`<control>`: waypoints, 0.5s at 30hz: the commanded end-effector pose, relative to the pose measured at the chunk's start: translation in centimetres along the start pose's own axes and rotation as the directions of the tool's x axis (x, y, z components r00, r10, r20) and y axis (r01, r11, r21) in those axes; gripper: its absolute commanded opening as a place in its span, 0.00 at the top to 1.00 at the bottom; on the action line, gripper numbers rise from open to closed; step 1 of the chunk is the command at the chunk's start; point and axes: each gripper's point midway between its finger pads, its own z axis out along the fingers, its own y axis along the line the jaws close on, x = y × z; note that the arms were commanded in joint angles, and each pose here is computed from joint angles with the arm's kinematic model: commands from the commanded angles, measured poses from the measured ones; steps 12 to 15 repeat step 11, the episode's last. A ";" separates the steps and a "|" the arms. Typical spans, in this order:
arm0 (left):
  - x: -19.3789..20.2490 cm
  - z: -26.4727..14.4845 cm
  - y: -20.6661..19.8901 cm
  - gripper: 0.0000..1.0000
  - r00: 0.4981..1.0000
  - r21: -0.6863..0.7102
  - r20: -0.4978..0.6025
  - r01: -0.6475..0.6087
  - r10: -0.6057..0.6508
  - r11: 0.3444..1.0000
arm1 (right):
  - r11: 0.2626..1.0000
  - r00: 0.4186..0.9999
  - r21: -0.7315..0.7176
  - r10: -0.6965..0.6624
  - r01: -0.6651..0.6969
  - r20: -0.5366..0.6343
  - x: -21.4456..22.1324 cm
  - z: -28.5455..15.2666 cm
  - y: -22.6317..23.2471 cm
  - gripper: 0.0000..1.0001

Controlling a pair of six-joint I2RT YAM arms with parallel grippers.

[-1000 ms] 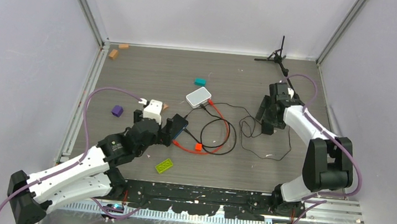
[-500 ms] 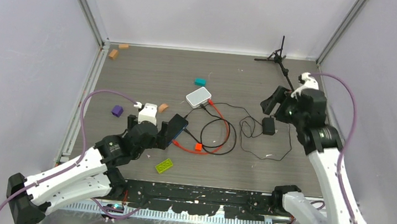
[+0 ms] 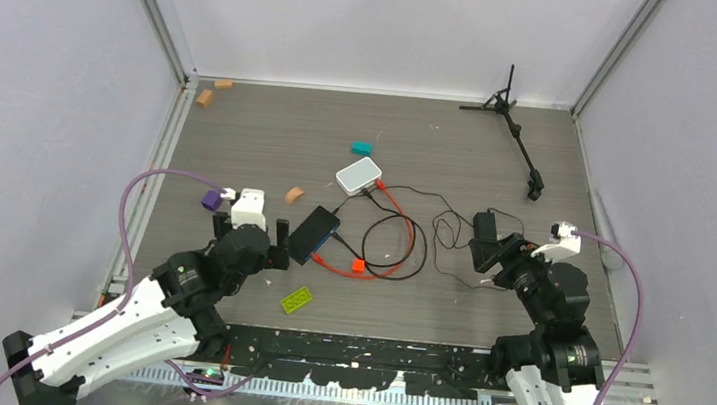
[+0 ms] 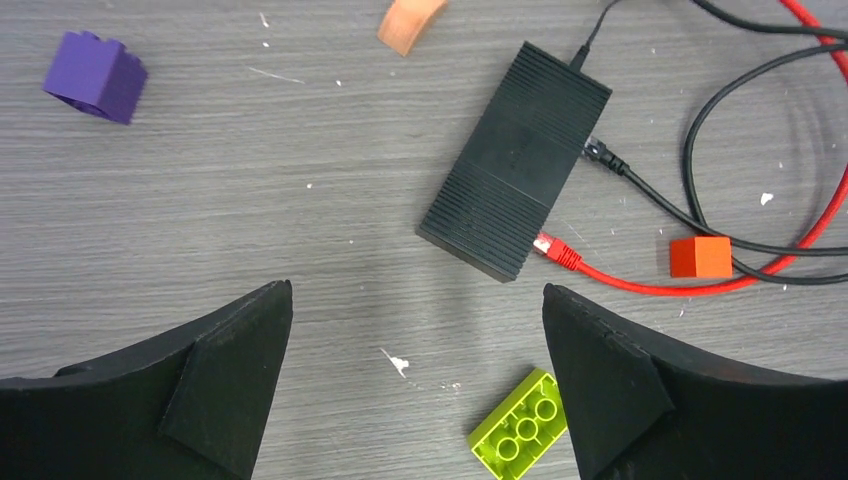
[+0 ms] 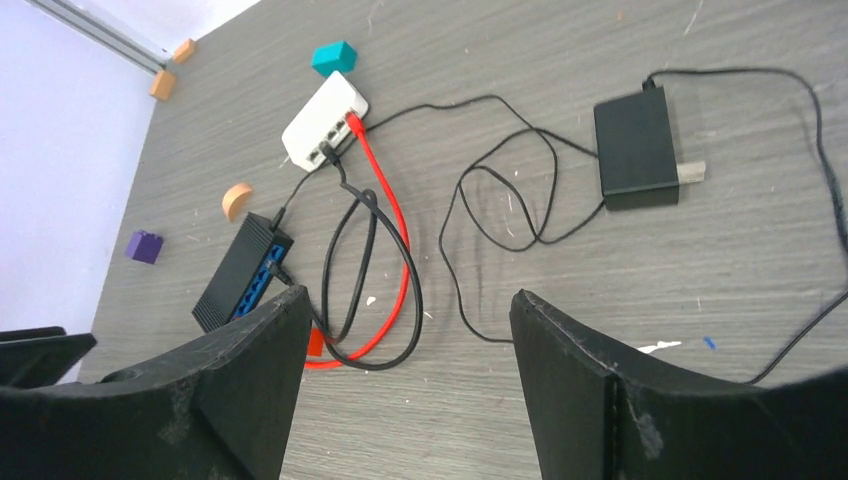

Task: Insert the plug into the switch port
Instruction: Reset both arms

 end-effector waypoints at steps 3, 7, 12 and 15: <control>-2.5 -1.3 1.1 0.03 0.993 -0.006 0.113 0.036 -0.035 0.999 | 0.999 0.997 -0.015 0.045 -0.044 0.063 -0.7 1.0 0.0 0.23; -2.5 -1.5 -0.3 0.00 0.991 0.099 0.133 0.003 -0.017 0.995 | 0.999 0.998 -0.023 0.039 -0.038 0.040 -0.2 1.5 0.0 0.23; -2.7 -1.8 0.0 0.00 0.988 0.096 0.149 0.019 -0.033 0.995 | 0.999 0.999 -0.028 0.032 -0.031 0.027 0.0 1.7 0.1 0.23; -2.7 -1.8 0.0 0.00 0.988 0.096 0.149 0.019 -0.033 0.995 | 0.999 0.999 -0.028 0.032 -0.031 0.027 0.0 1.7 0.1 0.23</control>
